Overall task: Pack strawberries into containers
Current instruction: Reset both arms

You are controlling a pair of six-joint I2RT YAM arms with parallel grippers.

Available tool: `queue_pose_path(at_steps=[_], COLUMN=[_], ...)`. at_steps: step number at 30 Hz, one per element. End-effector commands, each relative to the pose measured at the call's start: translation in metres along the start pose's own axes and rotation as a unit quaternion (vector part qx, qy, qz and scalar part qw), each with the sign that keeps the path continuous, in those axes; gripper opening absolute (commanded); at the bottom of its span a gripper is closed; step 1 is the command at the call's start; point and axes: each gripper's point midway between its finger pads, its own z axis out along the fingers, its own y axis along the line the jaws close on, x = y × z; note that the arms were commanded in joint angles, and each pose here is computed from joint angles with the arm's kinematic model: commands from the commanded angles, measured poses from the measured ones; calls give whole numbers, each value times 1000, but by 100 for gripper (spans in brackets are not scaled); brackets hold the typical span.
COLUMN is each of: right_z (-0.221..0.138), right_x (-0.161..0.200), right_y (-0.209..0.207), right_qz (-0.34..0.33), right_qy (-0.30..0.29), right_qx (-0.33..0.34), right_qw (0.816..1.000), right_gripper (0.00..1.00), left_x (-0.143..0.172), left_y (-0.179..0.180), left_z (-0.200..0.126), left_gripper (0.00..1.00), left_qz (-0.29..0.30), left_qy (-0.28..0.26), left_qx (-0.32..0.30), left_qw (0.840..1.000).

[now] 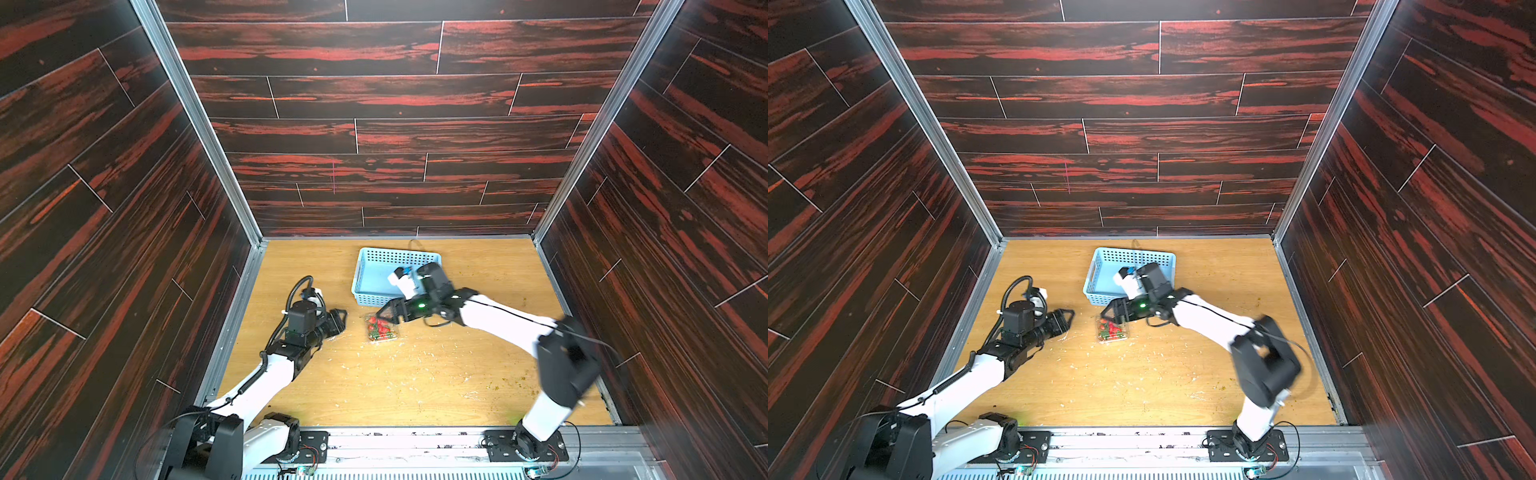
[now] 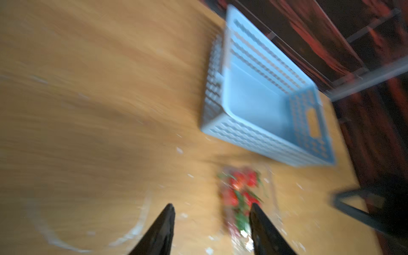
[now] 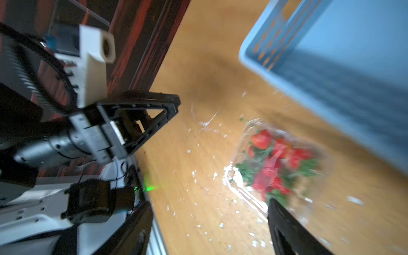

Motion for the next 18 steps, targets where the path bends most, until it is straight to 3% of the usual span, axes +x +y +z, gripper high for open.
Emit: queue_pose_path(at_steps=[1, 2, 4, 5, 6, 9, 11, 13, 15, 18], right_z=[-40, -56, -88, -110, -123, -178, -215, -246, -269, -298], right_x=[-10, -10, -9, -7, -6, 9, 21, 34, 49, 76], right_y=[-45, -60, -89, -109, -120, -168, -192, -211, -229, -253], right_qz=[-8, -5, -10, -7, -1, 31, 45, 71, 97, 136], right_qy=[-63, -85, -132, -161, -176, -220, -250, -277, -297, -319], right_qx=[109, 140, 220, 275, 303, 425, 502, 545, 564, 599], right_qw=[992, 986, 967, 948, 937, 877, 827, 788, 764, 722], right_gripper=[84, 84, 85, 94, 96, 96, 97, 97, 97, 97], left_x=[-48, -57, -74, -79, -83, -94, -100, -103, -102, -95], left_y=[40, 48, 62, 69, 77, 106, 118, 130, 138, 149], left_z=[-14, -18, -27, -31, -36, -56, -65, -72, -71, -59], left_gripper=[65, 73, 76, 84, 85, 87, 90, 90, 91, 93], left_qz=[0, -6, -6, 1, 6, -8, 8, 24, 38, 49], left_qy=[-105, -126, -163, -176, -183, -234, -251, -261, -258, -229], left_qx=[-119, -138, -173, -193, -217, -278, -316, -352, -364, -367], left_qw=[987, 982, 971, 965, 959, 932, 915, 899, 894, 900])
